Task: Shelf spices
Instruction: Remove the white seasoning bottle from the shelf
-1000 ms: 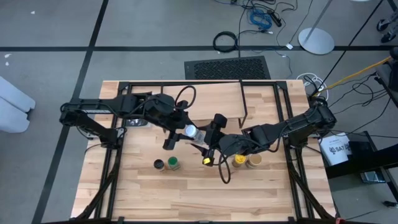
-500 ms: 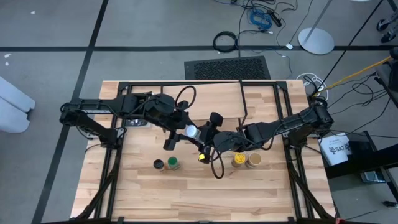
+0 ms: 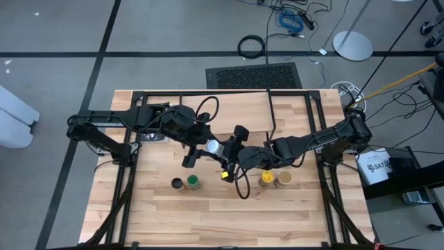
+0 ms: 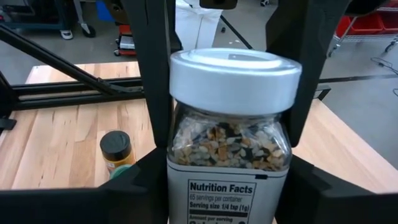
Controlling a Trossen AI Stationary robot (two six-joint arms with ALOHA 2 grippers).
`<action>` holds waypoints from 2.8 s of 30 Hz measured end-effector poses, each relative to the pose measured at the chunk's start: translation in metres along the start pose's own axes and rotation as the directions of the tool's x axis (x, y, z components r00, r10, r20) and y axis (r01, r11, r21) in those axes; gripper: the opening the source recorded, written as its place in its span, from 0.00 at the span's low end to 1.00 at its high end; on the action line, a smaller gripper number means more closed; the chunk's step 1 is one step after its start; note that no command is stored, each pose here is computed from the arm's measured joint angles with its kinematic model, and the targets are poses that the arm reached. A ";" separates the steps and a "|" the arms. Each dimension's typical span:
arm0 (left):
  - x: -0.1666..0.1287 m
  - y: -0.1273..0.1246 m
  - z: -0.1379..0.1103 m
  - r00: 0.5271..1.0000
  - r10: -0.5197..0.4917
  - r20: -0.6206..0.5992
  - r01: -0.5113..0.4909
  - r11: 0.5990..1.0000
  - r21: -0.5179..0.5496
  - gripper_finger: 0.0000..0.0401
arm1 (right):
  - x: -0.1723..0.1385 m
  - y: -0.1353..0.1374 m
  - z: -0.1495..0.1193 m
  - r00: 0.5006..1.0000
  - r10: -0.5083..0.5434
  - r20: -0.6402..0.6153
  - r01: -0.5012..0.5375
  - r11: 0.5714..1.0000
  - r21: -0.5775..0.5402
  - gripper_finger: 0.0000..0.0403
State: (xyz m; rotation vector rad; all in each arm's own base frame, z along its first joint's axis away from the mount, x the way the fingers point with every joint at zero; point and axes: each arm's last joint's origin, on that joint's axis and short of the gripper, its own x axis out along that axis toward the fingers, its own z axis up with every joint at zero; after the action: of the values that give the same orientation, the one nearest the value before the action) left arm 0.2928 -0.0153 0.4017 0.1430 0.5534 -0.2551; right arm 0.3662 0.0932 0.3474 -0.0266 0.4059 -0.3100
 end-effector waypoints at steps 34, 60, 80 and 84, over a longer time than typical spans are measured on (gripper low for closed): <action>-0.014 -0.010 0.006 0.998 0.020 0.053 -0.021 1.000 0.003 0.85 | -0.007 0.000 -0.001 0.999 0.033 -0.032 -0.033 0.999 -0.009 0.47; 0.013 -0.020 0.003 0.997 0.077 -0.028 -0.075 0.995 0.071 0.85 | -0.006 0.000 -0.004 0.994 0.089 -0.067 -0.087 0.996 0.021 0.47; 0.013 -0.026 0.003 0.997 0.070 -0.031 -0.067 0.994 0.088 0.55 | -0.005 -0.003 -0.006 0.993 0.079 -0.089 -0.078 0.997 0.013 0.47; 0.013 -0.026 0.003 0.997 0.070 -0.031 -0.066 0.994 0.089 0.54 | -0.005 -0.003 -0.006 0.992 0.076 -0.098 -0.075 0.997 0.015 0.47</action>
State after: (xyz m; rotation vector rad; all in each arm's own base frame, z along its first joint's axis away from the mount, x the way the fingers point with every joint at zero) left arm 0.2981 -0.0435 0.3955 0.2517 0.5707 -0.2110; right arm 0.3583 0.0923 0.3438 0.0156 0.5014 -0.2394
